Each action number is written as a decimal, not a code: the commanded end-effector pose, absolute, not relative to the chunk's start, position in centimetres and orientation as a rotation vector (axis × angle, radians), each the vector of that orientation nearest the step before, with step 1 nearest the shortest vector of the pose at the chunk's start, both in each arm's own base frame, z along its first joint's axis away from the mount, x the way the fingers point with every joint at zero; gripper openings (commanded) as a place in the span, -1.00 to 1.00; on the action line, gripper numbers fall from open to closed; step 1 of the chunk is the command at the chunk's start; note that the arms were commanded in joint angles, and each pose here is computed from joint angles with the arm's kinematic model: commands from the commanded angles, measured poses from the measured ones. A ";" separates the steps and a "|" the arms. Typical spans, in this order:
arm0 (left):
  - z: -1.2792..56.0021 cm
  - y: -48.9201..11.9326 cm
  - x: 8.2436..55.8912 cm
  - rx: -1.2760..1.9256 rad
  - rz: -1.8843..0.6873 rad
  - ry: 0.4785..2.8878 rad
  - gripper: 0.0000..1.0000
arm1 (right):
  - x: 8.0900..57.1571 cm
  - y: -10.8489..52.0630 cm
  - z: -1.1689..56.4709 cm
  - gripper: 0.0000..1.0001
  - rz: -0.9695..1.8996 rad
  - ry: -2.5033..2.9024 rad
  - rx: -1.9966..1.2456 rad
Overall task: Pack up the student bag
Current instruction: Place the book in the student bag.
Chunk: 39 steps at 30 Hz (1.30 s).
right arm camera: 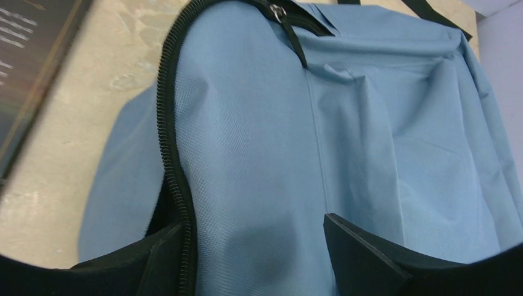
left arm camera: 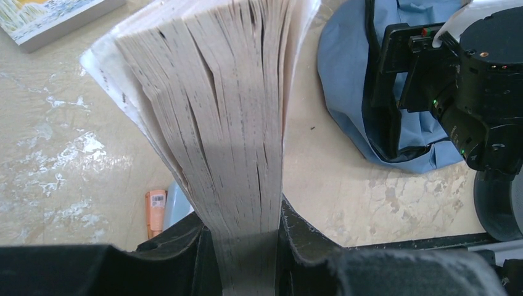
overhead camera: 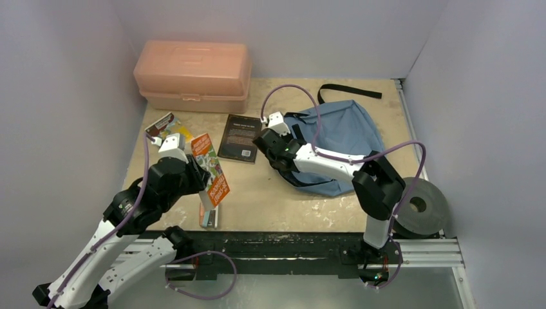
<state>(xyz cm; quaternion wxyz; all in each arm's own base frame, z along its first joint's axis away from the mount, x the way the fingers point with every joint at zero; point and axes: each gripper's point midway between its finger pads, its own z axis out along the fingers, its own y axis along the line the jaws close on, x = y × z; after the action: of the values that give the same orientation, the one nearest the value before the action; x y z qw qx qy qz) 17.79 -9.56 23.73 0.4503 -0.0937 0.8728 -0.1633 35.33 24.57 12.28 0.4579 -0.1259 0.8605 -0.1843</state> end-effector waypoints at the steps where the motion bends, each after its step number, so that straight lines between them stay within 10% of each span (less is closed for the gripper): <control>1: 26.7 -10.8 18.9 -0.256 -0.511 2.053 -1.00 | 34.8 22.4 14.2 0.48 -0.488 2.089 -0.257; 5: 26.6 -11.2 18.9 -0.247 -0.526 2.066 -1.00 | 33.9 21.7 14.8 0.22 -0.473 2.104 -0.284; 11: 27.3 -14.8 19.0 -0.218 -0.737 2.058 -1.00 | 33.1 21.1 18.2 -1.00 -0.392 2.094 -0.358; 25: 29.5 -30.6 25.0 -0.153 -1.434 2.020 -1.00 | 34.4 21.1 25.1 -1.00 0.221 2.091 -0.572; 39: 23.6 -36.8 31.0 -0.265 -1.475 2.095 -1.00 | 35.6 17.1 30.8 -1.00 0.213 2.054 -0.292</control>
<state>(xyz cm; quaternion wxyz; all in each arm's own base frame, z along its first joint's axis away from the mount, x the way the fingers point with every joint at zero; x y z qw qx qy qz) 29.14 -33.59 17.34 0.2388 -0.1081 0.8520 -0.4531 35.05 17.57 24.52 0.4277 -0.1660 0.8872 0.0483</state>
